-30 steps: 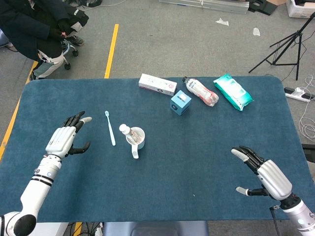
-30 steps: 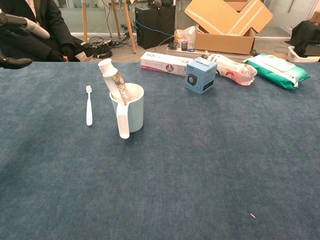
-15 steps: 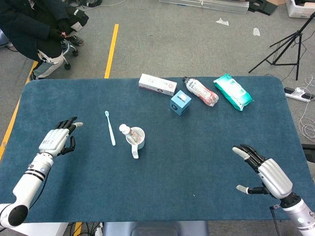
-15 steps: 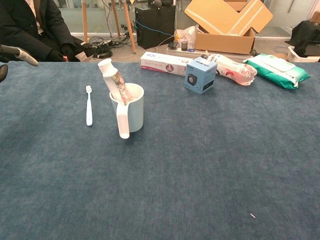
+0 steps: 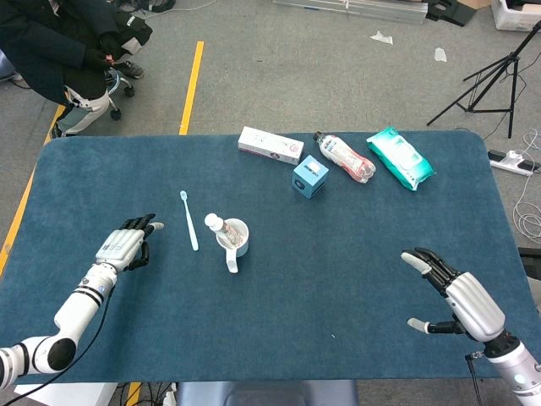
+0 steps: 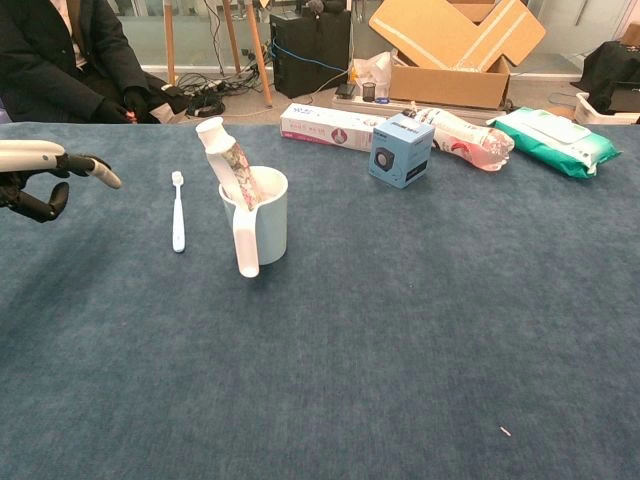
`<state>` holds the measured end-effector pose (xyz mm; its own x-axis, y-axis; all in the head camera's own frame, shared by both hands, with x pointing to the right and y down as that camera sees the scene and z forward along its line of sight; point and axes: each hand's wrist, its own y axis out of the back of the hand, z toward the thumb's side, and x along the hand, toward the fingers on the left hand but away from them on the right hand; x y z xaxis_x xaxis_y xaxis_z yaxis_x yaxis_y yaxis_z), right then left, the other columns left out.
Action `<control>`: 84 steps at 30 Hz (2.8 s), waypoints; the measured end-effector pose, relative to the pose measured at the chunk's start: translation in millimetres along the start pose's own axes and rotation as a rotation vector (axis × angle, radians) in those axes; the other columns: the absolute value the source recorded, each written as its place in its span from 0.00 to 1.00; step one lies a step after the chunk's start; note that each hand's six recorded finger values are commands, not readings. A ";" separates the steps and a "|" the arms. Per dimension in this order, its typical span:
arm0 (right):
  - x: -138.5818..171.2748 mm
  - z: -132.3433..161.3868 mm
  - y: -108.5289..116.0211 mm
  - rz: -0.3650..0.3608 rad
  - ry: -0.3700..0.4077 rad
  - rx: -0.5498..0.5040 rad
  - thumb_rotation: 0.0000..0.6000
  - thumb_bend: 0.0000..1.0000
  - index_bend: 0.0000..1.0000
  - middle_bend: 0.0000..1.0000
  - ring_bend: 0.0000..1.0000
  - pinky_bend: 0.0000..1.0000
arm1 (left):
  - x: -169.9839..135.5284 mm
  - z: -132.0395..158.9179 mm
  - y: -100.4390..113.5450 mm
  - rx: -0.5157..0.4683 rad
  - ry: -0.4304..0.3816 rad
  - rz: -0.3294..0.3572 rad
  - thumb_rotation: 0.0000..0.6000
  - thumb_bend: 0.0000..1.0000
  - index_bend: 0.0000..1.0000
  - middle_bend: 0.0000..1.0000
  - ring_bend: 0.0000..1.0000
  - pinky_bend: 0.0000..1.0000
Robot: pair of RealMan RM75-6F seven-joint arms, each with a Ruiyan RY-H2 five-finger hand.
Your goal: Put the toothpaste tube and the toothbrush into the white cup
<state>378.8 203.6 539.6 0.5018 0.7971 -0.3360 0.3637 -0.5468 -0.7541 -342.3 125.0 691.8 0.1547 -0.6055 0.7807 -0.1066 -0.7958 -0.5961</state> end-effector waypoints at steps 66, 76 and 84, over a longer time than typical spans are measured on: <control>-1.5 2.6 -9.0 0.032 0.004 0.010 1.00 0.01 0.02 0.14 0.09 0.40 | 20.6 66.8 -46.5 0.133 -0.105 -0.105 1.00 0.88 0.13 0.00 0.00 0.00; -0.9 2.9 -8.1 0.029 0.006 0.010 1.00 0.01 0.02 0.14 0.09 0.40 | 22.5 66.4 -54.0 0.134 -0.102 -0.117 1.00 0.88 0.13 0.00 0.00 0.00; -1.0 2.0 -7.0 0.025 0.003 0.009 1.00 0.01 0.02 0.14 0.09 0.40 | 24.5 66.3 -55.9 0.141 -0.101 -0.121 1.00 0.88 0.13 0.00 0.00 0.00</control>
<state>374.2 207.1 544.1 0.5129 0.7826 -0.3528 0.3440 -0.5639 -0.7508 -267.4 155.3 731.8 0.2561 -0.4962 0.8296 0.0557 -0.8492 -0.5251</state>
